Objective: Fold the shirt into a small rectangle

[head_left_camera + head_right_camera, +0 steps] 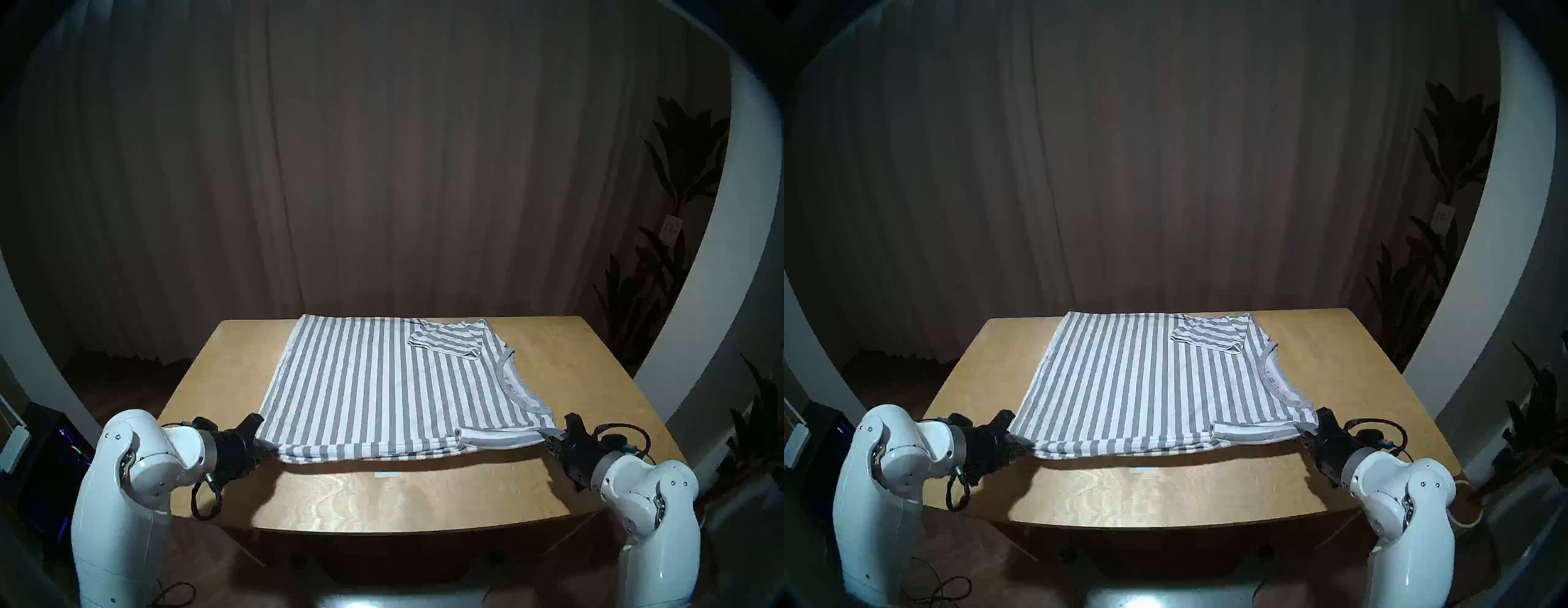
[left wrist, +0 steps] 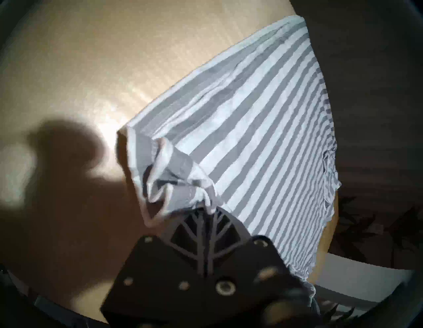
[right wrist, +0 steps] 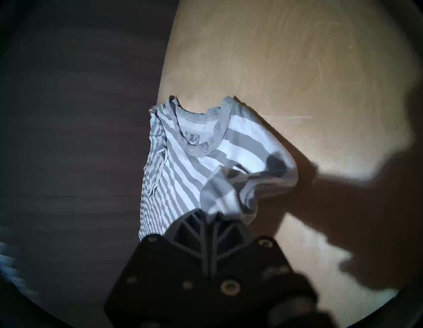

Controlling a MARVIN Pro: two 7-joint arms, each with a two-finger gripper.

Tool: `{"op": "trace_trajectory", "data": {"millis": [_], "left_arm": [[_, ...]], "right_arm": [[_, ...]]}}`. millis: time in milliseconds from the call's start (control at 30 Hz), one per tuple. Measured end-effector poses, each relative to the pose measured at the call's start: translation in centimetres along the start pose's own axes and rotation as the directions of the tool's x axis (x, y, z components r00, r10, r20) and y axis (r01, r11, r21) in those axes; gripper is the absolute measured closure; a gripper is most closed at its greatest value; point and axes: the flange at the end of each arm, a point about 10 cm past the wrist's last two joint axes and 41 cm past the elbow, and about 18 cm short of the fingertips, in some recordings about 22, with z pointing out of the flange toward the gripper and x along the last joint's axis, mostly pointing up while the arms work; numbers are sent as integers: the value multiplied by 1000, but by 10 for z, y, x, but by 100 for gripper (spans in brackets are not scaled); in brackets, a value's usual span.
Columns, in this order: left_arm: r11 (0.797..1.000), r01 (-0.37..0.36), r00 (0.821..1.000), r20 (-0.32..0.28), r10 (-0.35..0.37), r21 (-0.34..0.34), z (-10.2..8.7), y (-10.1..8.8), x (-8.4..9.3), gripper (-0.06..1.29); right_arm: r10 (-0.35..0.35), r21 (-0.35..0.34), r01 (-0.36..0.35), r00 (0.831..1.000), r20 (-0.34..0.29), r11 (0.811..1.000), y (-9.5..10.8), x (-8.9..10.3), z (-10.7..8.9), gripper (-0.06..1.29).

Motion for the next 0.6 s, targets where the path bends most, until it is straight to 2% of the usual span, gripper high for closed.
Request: {"op": "trace_trajectory", "data": {"millis": [267, 600], "left_arm": [[998, -50, 998, -26, 49, -44, 3, 26, 11, 126], [995, -88, 995, -50, 86, -40, 17, 42, 27, 126]], "right_arm": [[-16, 40, 16, 1000, -17, 999, -10, 15, 19, 126], [-41, 84, 43, 999, -27, 995, -28, 23, 48, 126]]}}
